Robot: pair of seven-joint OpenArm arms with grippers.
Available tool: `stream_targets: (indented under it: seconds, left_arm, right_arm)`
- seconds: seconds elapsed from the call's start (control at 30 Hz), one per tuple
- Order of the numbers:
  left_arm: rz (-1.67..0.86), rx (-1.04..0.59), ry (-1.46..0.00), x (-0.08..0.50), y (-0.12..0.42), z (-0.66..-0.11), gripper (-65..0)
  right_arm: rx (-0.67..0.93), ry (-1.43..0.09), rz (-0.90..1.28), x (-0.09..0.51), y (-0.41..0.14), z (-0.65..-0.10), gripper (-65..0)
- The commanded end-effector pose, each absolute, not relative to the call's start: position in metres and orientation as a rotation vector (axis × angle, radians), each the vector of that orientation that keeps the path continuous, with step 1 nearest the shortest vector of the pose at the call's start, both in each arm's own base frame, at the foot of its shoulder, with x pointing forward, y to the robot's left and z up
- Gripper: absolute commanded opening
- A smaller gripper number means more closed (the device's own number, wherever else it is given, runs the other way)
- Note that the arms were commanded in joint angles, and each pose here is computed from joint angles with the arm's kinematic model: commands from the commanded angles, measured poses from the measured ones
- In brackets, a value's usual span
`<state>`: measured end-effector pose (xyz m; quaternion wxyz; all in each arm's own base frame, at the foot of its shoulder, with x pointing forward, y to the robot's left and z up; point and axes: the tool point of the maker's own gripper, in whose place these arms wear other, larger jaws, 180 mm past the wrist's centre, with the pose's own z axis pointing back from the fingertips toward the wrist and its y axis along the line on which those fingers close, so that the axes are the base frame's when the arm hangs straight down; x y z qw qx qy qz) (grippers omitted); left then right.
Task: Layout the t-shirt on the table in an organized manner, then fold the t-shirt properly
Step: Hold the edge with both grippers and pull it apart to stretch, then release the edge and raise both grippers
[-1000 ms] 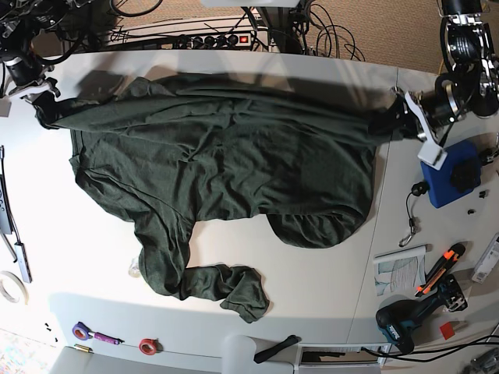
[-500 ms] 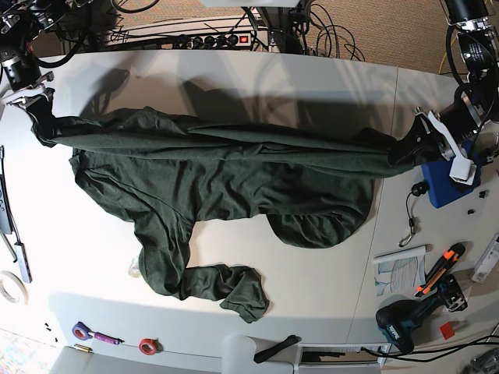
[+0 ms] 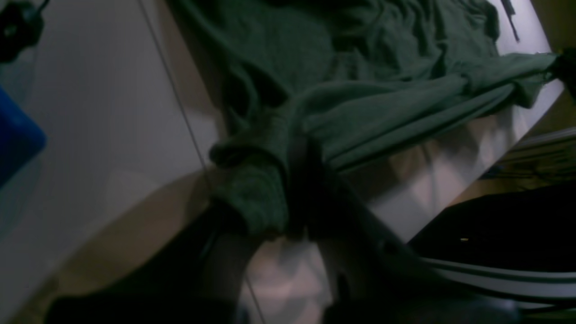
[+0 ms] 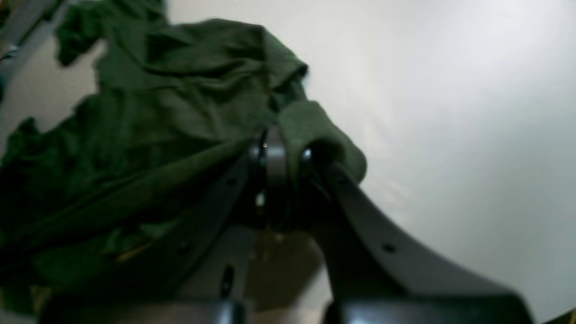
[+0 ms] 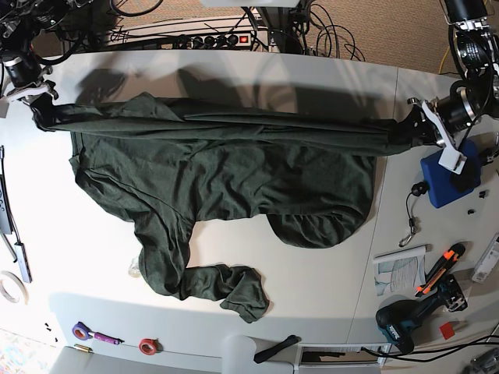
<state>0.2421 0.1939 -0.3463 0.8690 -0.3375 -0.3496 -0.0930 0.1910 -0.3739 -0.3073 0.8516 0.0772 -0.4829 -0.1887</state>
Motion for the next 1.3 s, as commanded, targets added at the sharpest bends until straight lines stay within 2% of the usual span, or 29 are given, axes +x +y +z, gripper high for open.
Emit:
stream_targets:
  seconds: [0.0,0.37,0.4,0.47,0.5,0.53,0.6,0.8,1.1,1.13,1.23,1.27]
  left_arm:
    - [-0.198,-0.702,-0.770,0.249,0.200,-0.337,-65.0]
    - [-0.174,-0.709,-0.754,0.247,0.203,-0.344,-64.3]
    - [-0.174,-0.709,-0.754,0.247,0.203,-0.344,-59.1]
    - [-0.174,-0.709,-0.754,0.247,0.203,-0.343,-47.6]
    - [-0.174,-0.709,-0.754,0.247,0.203,-0.343,-43.0]
    - [-0.174,-0.709,-0.754,0.247,0.203,-0.343,-39.8]
    - [-0.174,-0.709,-0.754,0.247,0.203,-0.343,-38.4]
    - [-0.171,-0.720,-0.764,0.248,0.202,-0.341,-38.4]
    - [-0.209,-0.748,-0.891,0.280,0.208,-0.300,-39.7]
    - [-0.217,-0.745,-0.906,0.285,0.210,-0.295,-43.5]
    - [-0.245,-0.725,-0.948,0.299,0.214,-0.279,-64.0]
    - [-0.255,-0.713,-0.957,0.303,0.216,-0.276,-65.0]
  right_arm:
    - [0.135,-1.081,-0.378,0.197,-0.382,-0.289,-65.0]
    - [0.139,-1.056,-0.376,0.195,-0.380,-0.293,-65.0]
    - [0.139,-1.055,-0.375,0.195,-0.380,-0.293,-62.9]
    - [0.139,-1.056,-0.375,0.195,-0.380,-0.293,-48.2]
    - [0.138,-1.058,-0.376,0.195,-0.380,-0.292,-43.2]
    - [0.138,-1.059,-0.376,0.195,-0.380,-0.292,-41.6]
    - [0.138,-1.063,-0.376,0.196,-0.380,-0.292,-41.6]
    - [0.121,-1.098,-0.364,0.199,-0.387,-0.282,-41.6]
    - [0.115,-1.196,-0.279,0.214,-0.401,-0.237,-41.6]
    - [0.118,-1.208,-0.274,0.216,-0.401,-0.234,-41.6]
    - [0.154,-1.256,-0.266,0.225,-0.397,-0.224,-41.8]
    - [0.160,-1.259,-0.261,0.228,-0.395,-0.223,-44.0]
